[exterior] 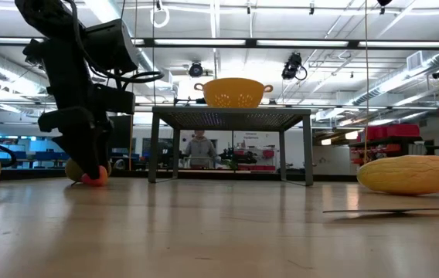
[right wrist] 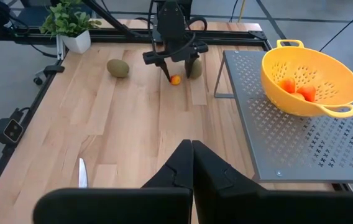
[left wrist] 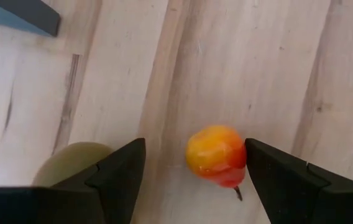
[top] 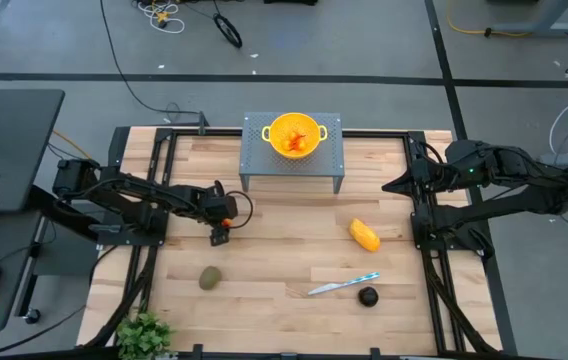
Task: Pick & Place Fruit
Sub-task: Put the yellow pear into the yellow strainer bowl on the shelf
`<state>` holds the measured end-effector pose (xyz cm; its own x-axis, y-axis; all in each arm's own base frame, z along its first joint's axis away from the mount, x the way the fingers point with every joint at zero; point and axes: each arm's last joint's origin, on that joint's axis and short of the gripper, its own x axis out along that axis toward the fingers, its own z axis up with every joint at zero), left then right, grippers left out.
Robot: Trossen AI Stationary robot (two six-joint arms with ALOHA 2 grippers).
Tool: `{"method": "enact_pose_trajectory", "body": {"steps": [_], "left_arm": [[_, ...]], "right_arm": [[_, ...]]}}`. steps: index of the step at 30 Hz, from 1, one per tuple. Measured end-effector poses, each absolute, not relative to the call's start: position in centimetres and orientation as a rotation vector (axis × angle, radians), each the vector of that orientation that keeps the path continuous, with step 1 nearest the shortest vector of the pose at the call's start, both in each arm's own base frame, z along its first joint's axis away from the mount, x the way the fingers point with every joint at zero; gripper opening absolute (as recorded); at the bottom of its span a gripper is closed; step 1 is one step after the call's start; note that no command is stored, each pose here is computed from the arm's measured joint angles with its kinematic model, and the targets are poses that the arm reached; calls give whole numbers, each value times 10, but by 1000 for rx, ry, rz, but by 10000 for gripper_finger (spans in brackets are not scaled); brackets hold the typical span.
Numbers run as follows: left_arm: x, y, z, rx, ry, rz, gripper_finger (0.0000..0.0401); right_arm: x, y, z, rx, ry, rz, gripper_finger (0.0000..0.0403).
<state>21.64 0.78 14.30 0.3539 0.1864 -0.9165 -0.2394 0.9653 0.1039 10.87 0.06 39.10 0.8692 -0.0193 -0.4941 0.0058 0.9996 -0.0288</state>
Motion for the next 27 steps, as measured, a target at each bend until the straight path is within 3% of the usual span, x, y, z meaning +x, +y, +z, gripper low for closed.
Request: {"method": "enact_pose_trajectory", "body": {"steps": [27], "left_arm": [[216, 7, 143, 49, 1199, 225, 281]], "right_arm": [[109, 0, 391, -32, 517, -33, 0]]}}
